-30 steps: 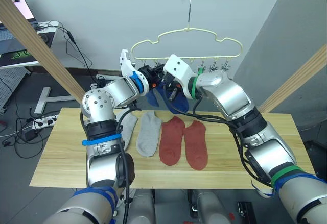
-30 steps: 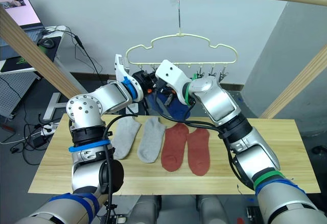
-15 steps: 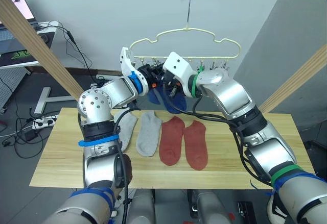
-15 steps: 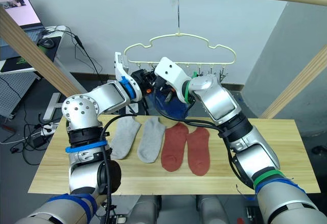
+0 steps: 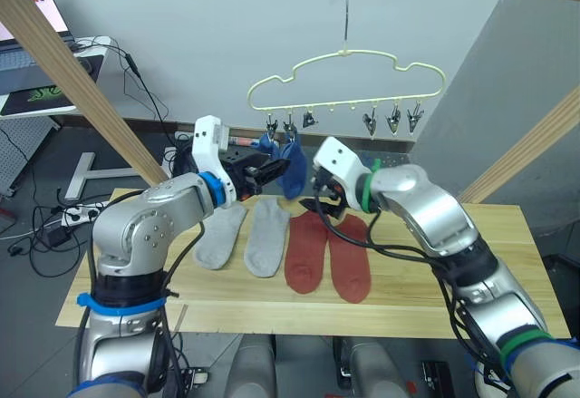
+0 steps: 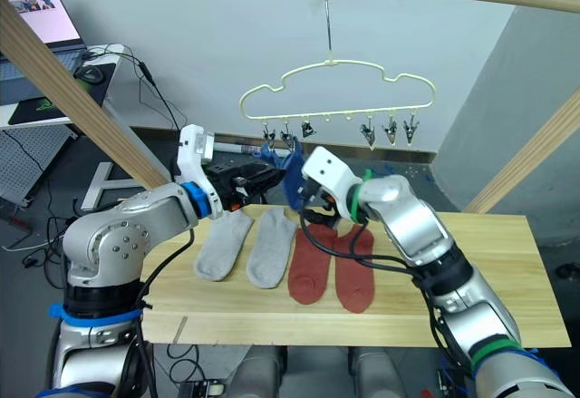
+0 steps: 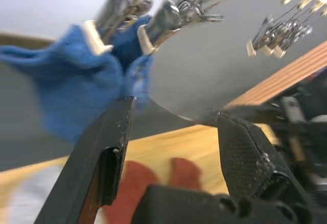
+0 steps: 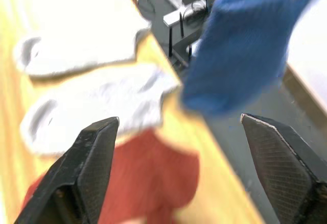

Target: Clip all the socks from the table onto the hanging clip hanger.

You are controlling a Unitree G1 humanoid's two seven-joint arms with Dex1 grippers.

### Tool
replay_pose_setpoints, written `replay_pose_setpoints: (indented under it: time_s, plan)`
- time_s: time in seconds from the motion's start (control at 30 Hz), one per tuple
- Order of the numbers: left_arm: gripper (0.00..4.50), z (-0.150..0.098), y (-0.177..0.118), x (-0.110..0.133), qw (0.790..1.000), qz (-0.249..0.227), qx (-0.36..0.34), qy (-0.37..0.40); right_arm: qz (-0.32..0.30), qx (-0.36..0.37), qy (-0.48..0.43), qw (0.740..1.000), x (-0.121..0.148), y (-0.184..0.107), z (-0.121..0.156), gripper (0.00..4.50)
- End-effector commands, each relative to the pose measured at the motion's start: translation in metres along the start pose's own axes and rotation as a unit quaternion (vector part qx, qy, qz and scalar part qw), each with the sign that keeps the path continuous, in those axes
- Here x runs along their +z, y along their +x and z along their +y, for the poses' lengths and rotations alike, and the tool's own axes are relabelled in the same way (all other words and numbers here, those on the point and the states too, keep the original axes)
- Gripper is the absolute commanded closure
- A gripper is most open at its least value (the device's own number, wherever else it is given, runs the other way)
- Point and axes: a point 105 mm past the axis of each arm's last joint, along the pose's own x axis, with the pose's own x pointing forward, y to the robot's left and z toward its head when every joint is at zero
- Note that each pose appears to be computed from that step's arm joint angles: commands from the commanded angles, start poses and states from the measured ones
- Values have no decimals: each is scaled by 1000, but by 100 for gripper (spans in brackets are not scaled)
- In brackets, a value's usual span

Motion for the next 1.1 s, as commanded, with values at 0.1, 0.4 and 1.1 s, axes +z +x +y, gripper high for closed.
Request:
replay_pose_setpoints:
  time_s: [0.1, 0.4, 1.1]
  plan:
    - [164, -21, -6, 14, 990, -89, 2, 110, -33, -6, 5, 999, 3, -52, 2, 52]
    - [164, -43, 23, 6, 970, -136, 11, 203, -59, -19, 21, 998, 17, -133, -11, 52]
    - [39, -55, 75, 21, 968, -202, 90, 117, -32, -53, 11, 998, 31, -164, -14, 49]
